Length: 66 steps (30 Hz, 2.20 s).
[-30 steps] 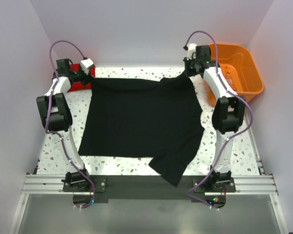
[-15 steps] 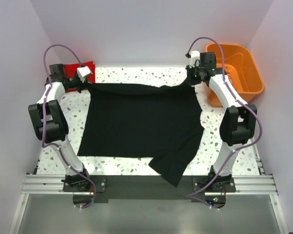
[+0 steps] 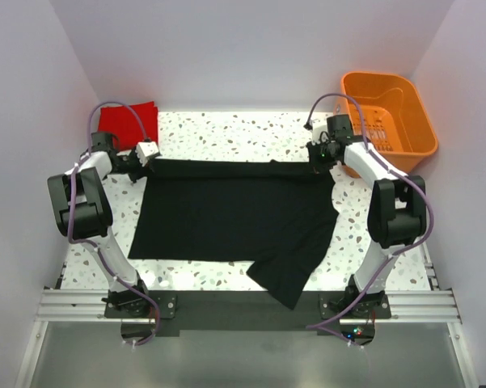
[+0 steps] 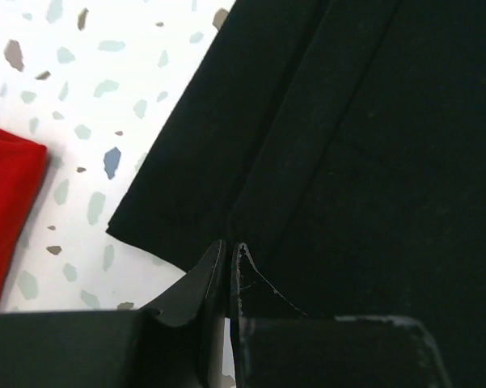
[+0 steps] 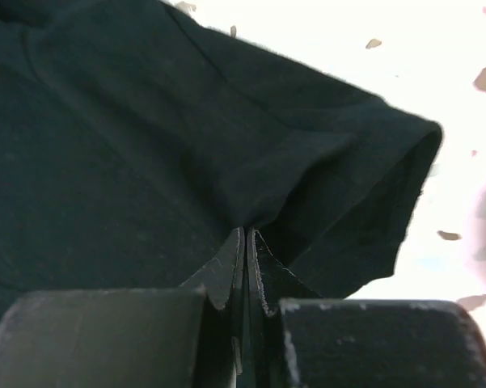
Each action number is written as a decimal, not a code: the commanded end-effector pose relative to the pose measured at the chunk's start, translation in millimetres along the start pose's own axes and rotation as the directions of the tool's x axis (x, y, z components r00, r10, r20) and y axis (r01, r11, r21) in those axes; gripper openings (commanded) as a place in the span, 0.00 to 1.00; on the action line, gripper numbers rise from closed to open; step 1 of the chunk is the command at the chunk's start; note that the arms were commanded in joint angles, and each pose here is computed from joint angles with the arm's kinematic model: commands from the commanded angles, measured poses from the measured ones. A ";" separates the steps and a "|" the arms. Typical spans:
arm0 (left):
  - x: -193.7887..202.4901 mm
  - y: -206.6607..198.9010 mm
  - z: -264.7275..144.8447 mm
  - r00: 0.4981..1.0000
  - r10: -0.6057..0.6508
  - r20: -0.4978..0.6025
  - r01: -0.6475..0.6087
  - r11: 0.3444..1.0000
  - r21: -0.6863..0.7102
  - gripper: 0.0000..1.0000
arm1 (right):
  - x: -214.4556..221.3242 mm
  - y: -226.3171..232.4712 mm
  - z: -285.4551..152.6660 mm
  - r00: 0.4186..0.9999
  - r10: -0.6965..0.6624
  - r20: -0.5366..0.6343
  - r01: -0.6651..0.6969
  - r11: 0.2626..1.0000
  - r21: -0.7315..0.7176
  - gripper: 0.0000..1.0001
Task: Fold and stack the t-shirts
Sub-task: Fold the tshirt
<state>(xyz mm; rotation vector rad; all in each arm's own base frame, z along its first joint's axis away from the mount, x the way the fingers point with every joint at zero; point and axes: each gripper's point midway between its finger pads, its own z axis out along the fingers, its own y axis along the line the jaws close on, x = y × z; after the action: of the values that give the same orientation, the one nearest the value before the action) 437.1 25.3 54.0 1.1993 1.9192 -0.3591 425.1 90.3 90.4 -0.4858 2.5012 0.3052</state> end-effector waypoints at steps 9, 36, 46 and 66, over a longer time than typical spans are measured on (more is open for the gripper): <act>31.5 -7.8 10.5 0.995 -0.007 -0.099 0.011 0.999 0.035 0.00 | 31.7 -11.4 36.5 0.993 -0.018 -0.113 0.020 1.000 0.016 0.00; -24.5 20.1 -12.1 0.998 -0.044 -0.038 0.044 0.999 -0.005 0.00 | -38.7 -14.6 -16.4 0.992 -0.125 0.003 0.125 0.991 0.037 0.00; -4.4 10.7 -9.9 0.997 -0.023 -0.078 0.025 0.999 0.028 0.00 | 12.9 -4.6 -4.0 0.992 -0.092 -0.088 0.093 0.996 0.005 0.00; -29.0 -3.1 -13.3 0.999 -0.015 -0.037 0.019 0.993 0.114 0.51 | 34.3 13.2 -1.0 0.977 -0.088 -0.196 0.076 0.995 -0.069 0.43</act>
<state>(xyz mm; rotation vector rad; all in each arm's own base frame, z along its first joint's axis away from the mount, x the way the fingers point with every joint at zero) 424.3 28.6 29.4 1.2501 2.1015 -0.4483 384.5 88.8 32.2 -0.6691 2.7342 0.2925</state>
